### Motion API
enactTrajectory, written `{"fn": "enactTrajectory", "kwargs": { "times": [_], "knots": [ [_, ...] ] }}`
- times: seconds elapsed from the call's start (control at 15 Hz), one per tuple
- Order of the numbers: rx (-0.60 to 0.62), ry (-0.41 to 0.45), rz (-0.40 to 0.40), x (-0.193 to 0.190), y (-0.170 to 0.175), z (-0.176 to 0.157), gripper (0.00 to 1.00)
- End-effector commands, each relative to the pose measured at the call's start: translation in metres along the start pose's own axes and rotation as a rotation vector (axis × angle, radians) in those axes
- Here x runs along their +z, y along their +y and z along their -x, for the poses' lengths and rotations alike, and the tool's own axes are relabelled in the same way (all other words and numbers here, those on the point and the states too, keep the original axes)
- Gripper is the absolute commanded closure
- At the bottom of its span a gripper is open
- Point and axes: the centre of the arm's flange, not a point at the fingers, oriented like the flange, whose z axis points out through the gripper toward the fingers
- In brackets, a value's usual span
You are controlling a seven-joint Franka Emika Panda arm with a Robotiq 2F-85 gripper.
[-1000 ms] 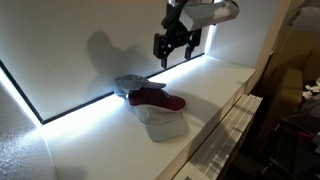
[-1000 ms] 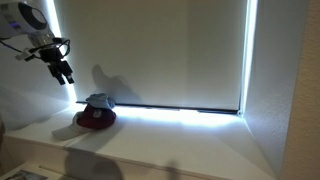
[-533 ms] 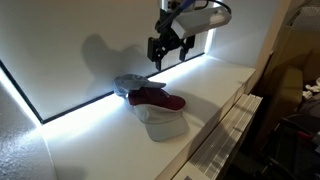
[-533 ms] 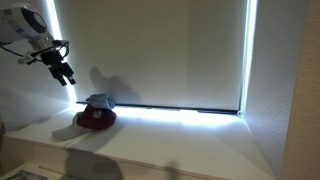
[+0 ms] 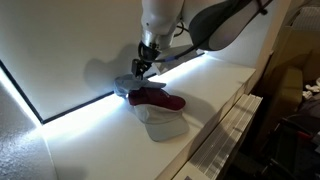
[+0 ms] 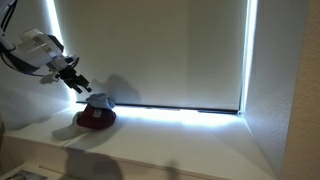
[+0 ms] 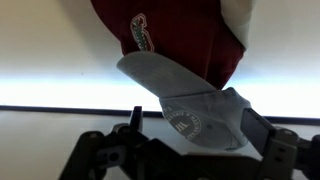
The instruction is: Move the grey cap to the right then back to the left
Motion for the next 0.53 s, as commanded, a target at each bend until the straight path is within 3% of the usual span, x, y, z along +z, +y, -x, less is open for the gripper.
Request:
{"fn": "enactTrajectory", "kwargs": {
  "times": [0.0,0.27,0.47],
  "knots": [
    [0.009,-0.003,0.001,0.010,-0.002,0.001,0.00],
    [-0.023,-0.019,-0.033,0.009,-0.004,0.002,0.00],
    [-0.040,0.063,-0.076,0.020,-0.018,-0.005,0.00]
  ]
}}
